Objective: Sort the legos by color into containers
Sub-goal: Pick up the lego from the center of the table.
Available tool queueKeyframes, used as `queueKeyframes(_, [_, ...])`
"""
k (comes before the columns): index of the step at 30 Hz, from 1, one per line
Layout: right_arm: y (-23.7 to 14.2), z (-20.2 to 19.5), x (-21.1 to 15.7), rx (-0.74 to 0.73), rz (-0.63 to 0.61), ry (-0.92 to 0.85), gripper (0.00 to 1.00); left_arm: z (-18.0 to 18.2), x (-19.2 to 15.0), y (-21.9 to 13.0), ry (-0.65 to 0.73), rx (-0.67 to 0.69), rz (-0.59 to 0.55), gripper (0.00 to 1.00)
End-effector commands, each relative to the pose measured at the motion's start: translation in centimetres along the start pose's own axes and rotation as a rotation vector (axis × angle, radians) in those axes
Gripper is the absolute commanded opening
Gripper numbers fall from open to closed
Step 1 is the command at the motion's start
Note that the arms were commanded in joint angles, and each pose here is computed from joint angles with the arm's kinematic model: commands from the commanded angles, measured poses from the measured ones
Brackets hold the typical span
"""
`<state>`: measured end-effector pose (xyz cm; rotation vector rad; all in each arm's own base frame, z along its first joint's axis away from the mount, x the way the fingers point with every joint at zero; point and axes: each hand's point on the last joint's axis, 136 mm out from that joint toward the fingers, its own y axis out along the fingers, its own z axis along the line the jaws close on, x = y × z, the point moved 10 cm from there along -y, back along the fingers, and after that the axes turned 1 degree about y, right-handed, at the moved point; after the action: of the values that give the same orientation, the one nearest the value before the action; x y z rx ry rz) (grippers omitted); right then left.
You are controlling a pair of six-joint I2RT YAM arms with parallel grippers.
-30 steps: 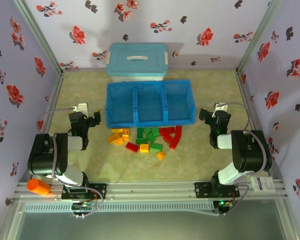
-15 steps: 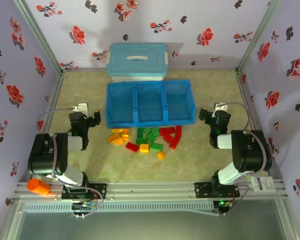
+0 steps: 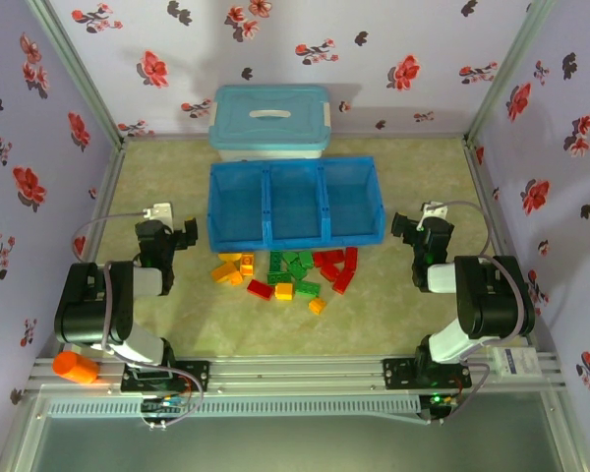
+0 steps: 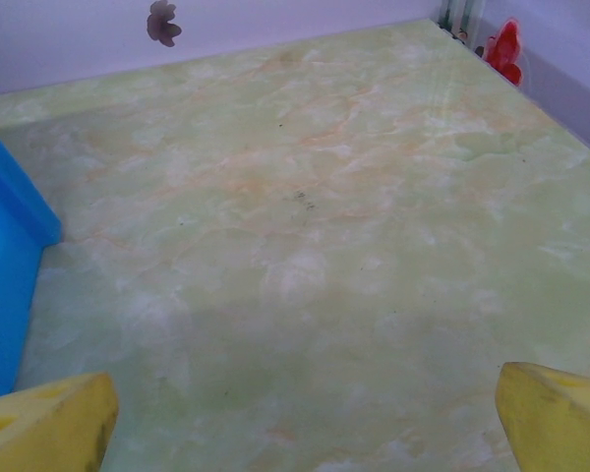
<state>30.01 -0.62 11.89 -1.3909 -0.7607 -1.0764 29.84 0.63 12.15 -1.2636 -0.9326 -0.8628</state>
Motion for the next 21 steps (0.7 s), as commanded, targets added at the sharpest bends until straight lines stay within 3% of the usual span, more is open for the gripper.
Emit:
queueKeyframes(1, [-1.4,0.7,1.6,0.091,-0.071,-0.044,0.99,0.1,2.2,-0.5,0.015,0.061,-0.060,1.00])
queueKeyframes(7, [-7.1,1.8,8.7,0.098,-0.118,-0.070,0.99,-0.8,6.8,-3.2,0.020,0.103,-0.059,1.00])
queueKeyframes(8, [-7.6,1.6,9.4,0.069,-0.110,-0.009,0.99,-0.8,7.3,-3.6,-0.032,0.101,-0.061,1.00])
queueKeyframes(9, [-8.5,0.8,9.1,-0.019,-0.011,0.114,0.99,-0.7,7.9,-4.0,-0.096,0.102,-0.058,1.00])
queueKeyframes(10, [-9.0,-0.3,9.0,-0.146,-0.003,0.275,0.99,-0.4,8.1,-4.2,-0.168,0.116,-0.041,1.00])
queueKeyframes(11, [-9.3,-0.8,8.7,-0.172,0.002,0.403,0.99,-0.3,8.4,-4.4,-0.239,0.120,-0.011,1.00])
queueKeyframes(13, [-9.1,0.2,8.7,0.002,0.030,0.411,0.99,-0.8,9.6,-4.8,-0.271,0.033,0.078,1.00])
queueKeyframes(16, [-9.2,1.1,8.8,0.053,0.127,0.431,0.99,-1.9,10.6,-5.4,-0.302,-0.056,0.175,1.00])
queueKeyframes(21, [-10.1,3.0,10.1,0.075,0.280,0.312,0.99,-5.3,11.0,-8.3,-0.233,-0.156,0.260,0.95])
